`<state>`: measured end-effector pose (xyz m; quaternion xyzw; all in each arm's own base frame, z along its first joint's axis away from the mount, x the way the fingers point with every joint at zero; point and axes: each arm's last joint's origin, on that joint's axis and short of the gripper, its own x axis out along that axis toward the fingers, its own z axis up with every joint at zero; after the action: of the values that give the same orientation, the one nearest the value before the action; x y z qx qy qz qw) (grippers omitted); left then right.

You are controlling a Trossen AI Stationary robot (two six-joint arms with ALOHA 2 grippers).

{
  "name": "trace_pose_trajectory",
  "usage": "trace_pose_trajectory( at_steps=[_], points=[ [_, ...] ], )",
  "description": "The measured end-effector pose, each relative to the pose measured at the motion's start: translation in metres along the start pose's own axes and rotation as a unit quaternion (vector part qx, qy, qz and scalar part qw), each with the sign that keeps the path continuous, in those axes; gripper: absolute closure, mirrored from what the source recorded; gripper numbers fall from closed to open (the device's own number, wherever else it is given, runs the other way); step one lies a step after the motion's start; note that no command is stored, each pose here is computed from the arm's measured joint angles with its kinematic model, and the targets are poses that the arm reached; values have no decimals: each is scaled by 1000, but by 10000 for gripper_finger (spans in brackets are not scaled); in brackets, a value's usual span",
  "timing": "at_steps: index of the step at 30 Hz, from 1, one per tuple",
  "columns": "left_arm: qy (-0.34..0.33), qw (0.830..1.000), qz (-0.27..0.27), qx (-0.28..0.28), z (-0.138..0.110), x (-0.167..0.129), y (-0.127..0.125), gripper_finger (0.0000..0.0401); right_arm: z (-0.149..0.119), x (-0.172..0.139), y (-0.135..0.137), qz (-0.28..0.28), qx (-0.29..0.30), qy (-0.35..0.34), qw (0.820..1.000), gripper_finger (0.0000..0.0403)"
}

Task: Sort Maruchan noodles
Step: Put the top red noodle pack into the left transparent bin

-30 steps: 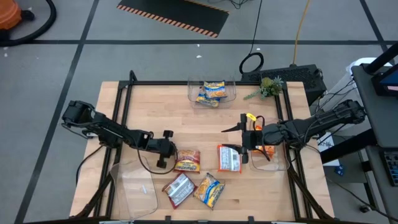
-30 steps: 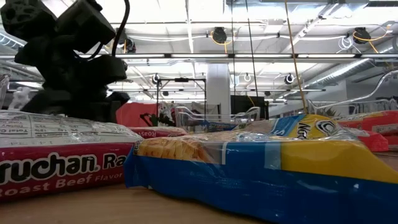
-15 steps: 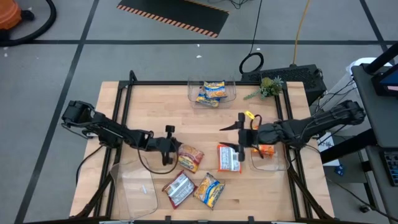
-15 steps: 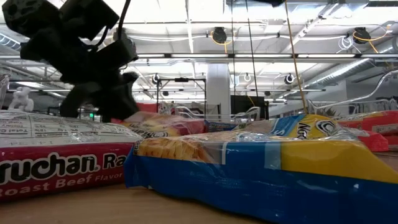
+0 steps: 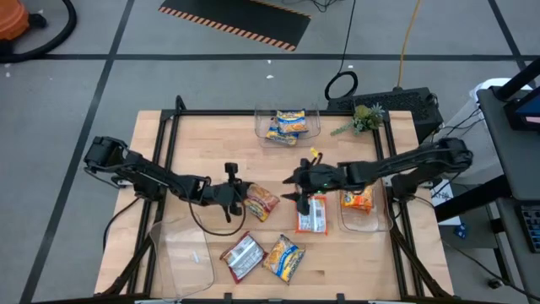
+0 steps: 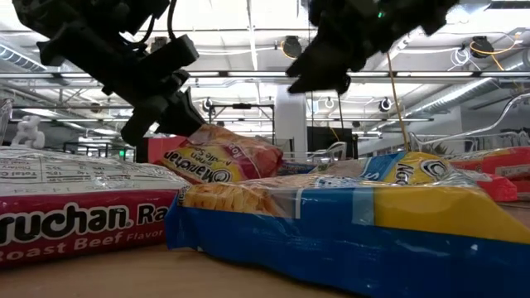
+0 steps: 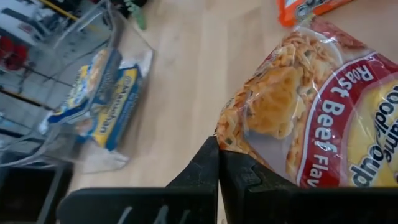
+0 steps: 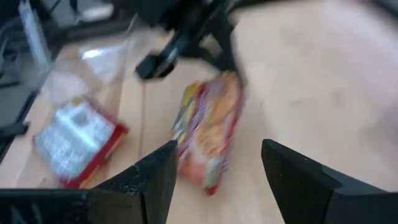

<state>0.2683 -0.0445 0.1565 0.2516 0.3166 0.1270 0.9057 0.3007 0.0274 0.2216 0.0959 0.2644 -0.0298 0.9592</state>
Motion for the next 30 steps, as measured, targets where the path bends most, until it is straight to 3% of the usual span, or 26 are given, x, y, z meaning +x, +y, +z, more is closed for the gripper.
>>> trace_pose_trajectory(
  at_steps=[11,18,21,30],
  points=[
    [-13,999,31,39,5,-1,1,400,-11,30,-15,7,21,15,1000,175],
    [-34,998,40,47,10,-2,3,400,-23,55,-18,11,34,10,999,132],
    [-33,998,39,47,9,-2,3,400,-25,62,-18,38,41,3,998,122],
    [-37,998,36,46,10,-2,2,400,-39,83,-29,40,62,5,997,135]
  ],
)
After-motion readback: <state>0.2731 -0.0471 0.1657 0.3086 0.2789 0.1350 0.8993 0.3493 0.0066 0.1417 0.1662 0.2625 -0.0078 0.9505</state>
